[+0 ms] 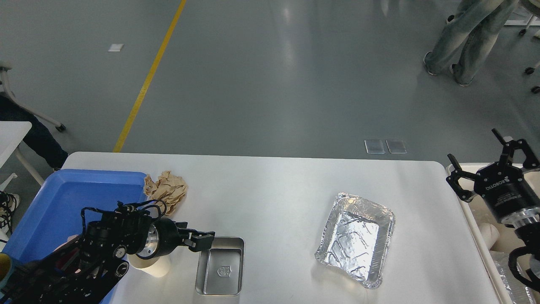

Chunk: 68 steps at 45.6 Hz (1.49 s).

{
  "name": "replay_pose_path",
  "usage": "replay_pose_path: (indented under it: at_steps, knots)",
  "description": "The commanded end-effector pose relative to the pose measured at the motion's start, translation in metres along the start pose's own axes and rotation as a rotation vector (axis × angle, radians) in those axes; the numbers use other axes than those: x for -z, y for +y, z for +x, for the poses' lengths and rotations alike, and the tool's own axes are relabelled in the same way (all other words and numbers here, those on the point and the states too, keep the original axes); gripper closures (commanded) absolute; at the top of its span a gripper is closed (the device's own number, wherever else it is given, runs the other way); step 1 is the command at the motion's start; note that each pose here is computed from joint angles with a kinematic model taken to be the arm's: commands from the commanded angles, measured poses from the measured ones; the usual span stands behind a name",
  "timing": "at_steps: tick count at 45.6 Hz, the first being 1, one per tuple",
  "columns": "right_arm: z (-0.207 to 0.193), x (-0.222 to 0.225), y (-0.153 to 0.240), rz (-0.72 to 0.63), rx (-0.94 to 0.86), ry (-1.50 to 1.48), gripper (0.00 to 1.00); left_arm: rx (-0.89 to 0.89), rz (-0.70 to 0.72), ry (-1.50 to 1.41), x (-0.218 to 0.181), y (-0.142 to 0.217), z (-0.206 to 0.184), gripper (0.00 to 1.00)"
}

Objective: Tidy desktop
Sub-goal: 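Grasp the edge of the steel tin box with the left gripper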

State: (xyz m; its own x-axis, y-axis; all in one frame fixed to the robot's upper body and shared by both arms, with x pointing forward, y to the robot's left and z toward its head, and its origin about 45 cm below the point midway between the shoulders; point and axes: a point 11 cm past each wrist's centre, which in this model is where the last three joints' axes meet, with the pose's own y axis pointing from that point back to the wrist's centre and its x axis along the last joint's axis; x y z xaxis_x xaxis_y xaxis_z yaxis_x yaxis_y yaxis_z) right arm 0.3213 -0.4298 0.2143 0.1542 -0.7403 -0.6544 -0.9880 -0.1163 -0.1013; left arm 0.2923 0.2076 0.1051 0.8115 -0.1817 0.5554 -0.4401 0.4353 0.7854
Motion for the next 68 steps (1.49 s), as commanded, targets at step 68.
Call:
replay_pose_path:
  at_steps: [68]
  knots:
    - [0.001,0.007,0.0,0.021,-0.003,0.009,0.0,0.122,0.004,-0.236,-0.014,-0.008,0.013,0.16]
